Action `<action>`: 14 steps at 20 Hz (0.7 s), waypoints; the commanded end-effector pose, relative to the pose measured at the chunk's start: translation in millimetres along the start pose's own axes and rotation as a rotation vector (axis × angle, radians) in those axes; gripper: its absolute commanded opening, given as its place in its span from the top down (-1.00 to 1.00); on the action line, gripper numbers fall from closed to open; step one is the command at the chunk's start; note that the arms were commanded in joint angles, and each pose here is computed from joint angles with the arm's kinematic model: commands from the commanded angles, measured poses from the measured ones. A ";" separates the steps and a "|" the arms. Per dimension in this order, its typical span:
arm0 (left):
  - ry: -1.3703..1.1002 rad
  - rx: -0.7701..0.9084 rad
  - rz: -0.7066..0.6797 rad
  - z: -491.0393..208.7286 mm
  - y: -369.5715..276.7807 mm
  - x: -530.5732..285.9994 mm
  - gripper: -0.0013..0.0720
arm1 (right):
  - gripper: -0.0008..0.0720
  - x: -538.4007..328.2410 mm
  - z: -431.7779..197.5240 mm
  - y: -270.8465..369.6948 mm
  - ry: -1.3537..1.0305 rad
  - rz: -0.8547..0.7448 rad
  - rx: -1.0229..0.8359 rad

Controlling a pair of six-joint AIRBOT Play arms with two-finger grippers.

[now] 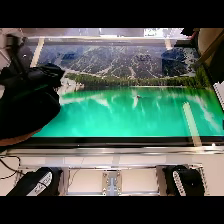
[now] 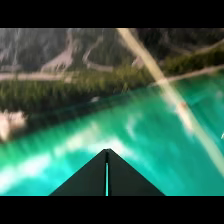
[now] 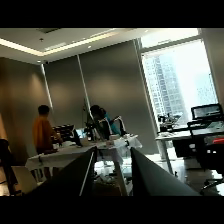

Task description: Fold the clothes and pants, and hang the long-sleeved shirts on hangers.

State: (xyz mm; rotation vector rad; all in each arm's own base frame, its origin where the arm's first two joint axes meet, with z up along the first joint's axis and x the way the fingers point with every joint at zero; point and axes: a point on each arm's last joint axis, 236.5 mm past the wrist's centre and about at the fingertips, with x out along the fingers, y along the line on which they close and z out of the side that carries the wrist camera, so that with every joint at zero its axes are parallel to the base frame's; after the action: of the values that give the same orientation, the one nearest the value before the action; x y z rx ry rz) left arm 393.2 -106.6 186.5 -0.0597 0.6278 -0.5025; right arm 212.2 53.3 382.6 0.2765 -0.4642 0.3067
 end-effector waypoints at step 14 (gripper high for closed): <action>0.473 0.017 0.609 -74.0 151.8 -73.9 0.46 | 0.28 8.4 -126.8 26.5 0.489 0.178 0.037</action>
State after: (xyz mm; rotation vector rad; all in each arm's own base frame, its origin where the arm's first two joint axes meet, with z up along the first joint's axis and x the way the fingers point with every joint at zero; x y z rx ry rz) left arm 367.3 6.7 135.8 0.0763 1.0232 -0.1211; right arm 259.2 121.5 289.3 0.2311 -0.0198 0.5474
